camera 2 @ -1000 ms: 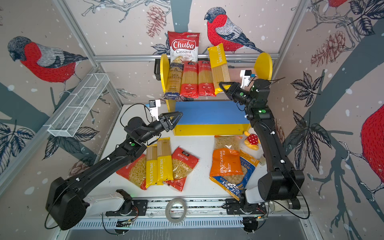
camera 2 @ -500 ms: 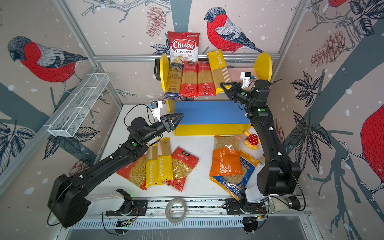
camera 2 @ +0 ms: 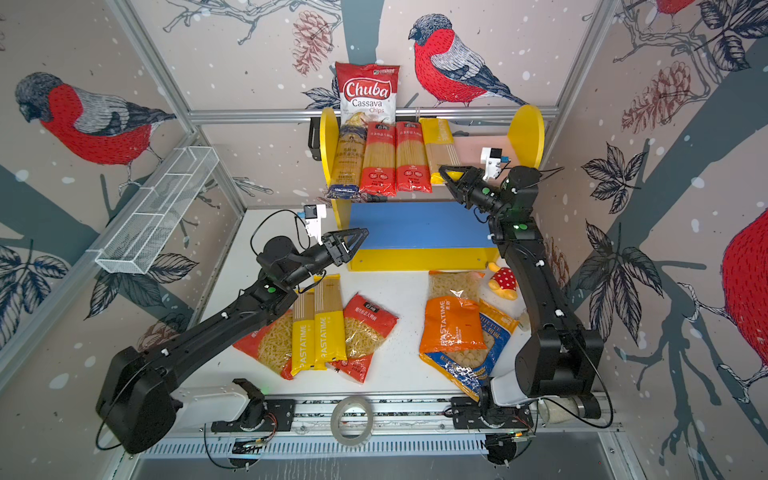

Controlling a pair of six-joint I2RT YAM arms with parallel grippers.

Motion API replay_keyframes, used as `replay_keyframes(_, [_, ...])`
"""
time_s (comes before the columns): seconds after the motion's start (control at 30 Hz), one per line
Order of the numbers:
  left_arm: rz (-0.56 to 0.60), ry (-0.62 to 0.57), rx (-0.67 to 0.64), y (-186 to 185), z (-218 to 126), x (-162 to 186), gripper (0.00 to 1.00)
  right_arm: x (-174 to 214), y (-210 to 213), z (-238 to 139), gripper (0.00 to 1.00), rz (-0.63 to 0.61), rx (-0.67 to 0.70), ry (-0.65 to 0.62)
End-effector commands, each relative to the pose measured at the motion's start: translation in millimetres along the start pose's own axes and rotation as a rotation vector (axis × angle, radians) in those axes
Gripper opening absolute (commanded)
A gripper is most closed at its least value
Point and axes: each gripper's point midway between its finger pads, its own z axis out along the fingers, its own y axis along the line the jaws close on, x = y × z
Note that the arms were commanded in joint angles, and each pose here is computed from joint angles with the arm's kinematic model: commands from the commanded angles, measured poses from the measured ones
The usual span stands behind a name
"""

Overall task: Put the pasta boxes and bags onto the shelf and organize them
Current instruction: 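Stand the yellow pack beside the red bags with the right gripper, then open the right gripper and lower both grippers to another yellow PASTATIME pack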

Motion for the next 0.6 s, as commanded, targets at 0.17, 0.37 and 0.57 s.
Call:
replay_keyframes(0.17, [0.01,-0.018,0.032,-6.8,-1.4,-2.1,0.66,-5.0,9.9,-6.2,0.41,-0.034,-0.009,-0.05])
replay_keyframes(0.37, [0.02,-0.019,0.021,-6.2,-2.8,-2.8,0.66,0.1,2.5,-8.0,0.43,-0.016,0.0,-0.049])
replay_keyframes(0.57, [0.062,-0.004,-0.069,8.3,-15.2,2.9,0.66,20.4,0.3,-22.7,0.59,-0.055,0.015,-0.04])
